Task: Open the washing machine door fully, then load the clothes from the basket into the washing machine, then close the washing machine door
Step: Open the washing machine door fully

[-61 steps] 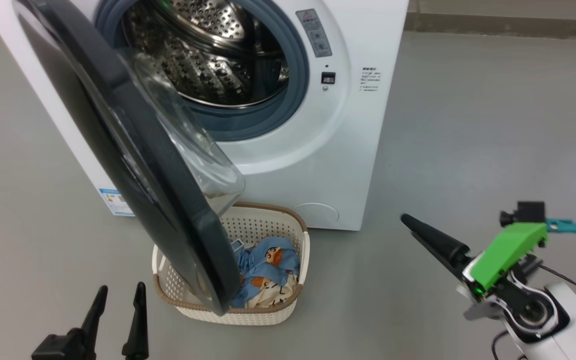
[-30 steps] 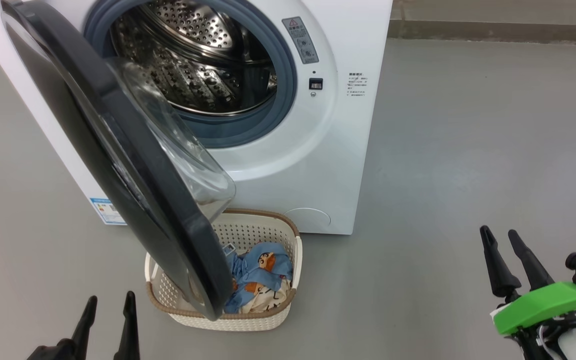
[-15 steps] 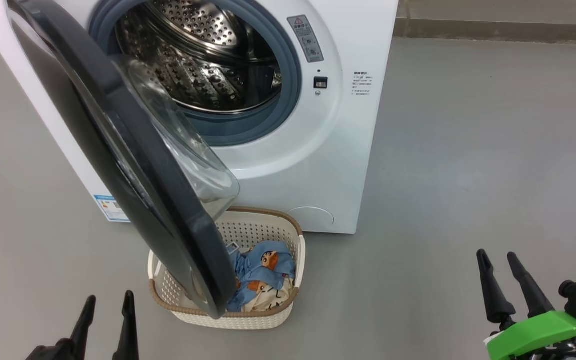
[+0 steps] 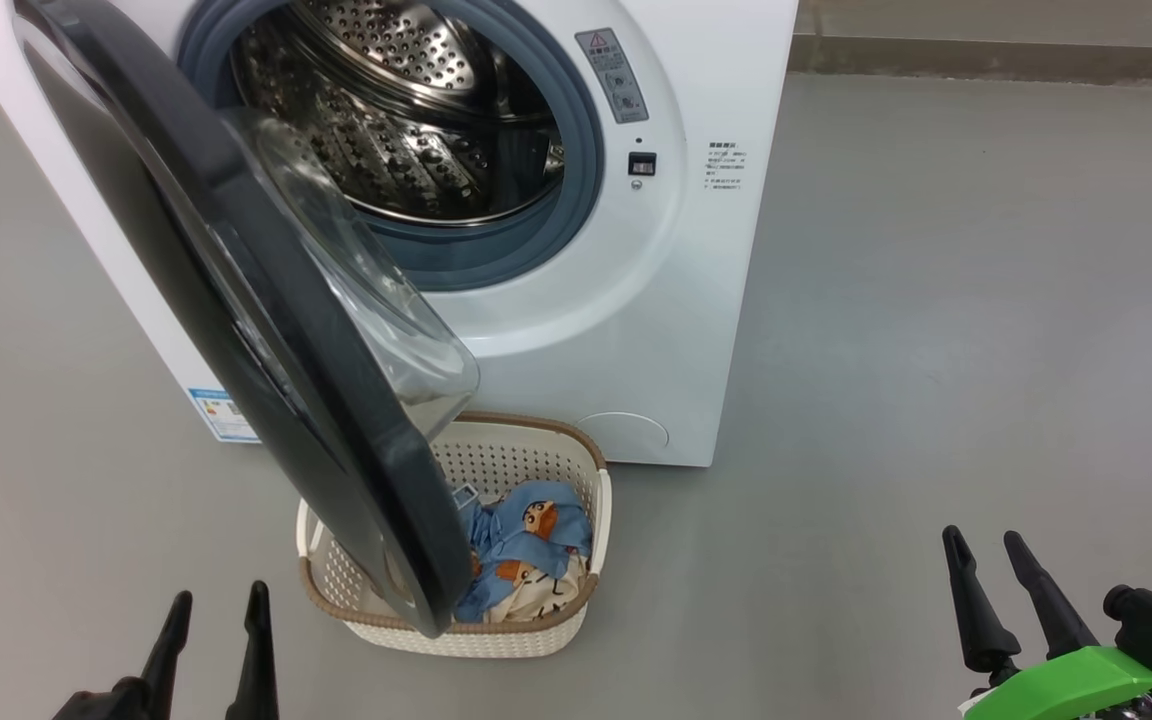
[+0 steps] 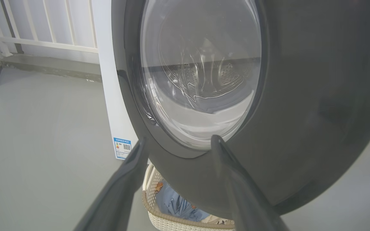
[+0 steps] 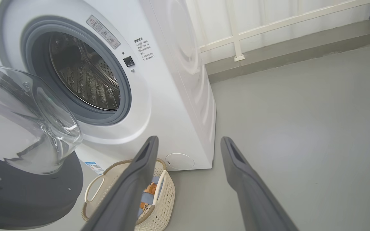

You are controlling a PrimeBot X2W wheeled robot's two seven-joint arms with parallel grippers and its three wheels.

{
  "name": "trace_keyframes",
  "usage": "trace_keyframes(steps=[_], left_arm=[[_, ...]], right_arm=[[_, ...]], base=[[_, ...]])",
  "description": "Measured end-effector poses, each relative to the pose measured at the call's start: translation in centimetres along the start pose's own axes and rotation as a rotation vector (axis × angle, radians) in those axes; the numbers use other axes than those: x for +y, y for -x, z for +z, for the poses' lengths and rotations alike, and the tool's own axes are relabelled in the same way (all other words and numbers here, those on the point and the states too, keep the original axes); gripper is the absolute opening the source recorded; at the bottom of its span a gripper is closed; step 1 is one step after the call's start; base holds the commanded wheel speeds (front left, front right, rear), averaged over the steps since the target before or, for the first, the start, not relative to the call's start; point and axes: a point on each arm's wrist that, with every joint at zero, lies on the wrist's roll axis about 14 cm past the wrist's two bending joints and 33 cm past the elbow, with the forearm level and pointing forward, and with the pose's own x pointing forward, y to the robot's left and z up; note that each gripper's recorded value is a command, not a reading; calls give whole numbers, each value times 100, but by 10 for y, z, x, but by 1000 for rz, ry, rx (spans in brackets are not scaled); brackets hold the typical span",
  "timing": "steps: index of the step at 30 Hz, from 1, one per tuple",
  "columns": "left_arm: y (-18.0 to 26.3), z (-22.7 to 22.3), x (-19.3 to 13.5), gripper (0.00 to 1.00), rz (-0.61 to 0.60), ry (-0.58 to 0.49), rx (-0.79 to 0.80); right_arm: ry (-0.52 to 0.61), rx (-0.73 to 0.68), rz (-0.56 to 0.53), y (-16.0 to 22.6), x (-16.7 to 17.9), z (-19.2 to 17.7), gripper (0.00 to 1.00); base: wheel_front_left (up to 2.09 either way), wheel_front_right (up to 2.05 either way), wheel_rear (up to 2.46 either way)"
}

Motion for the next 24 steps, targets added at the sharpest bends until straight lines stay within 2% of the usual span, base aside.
trace_keyframes(steps=[3,4,5,12,17,20,24], left_arm=[[1,0,1,100,2,0,-1],[1,0,1,45,4,0,-1],[1,1,2,0,5,0,-3],[-2,28,4,0,10,2,-88],[-8,83,-3,0,-16,-7,-257],[-7,120,-21,0,-62,-5,-374],[-1,154,-61,0,-173,9,-467]], right_arm=[[7,1,3,-1,1,0,100],[7,1,4,-1,1,0,100],[7,1,5,-1,1,0,100],[7,6,14,-4,4,-1,100],[7,10,20,-4,6,-3,100],[7,10,24,-4,8,-3,100],[7,13,26,-4,8,-4,100]], base=[[0,0,0],[0,0,0],[0,0,0],[0,0,0],[0,0,0],[0,0,0],[0,0,0]])
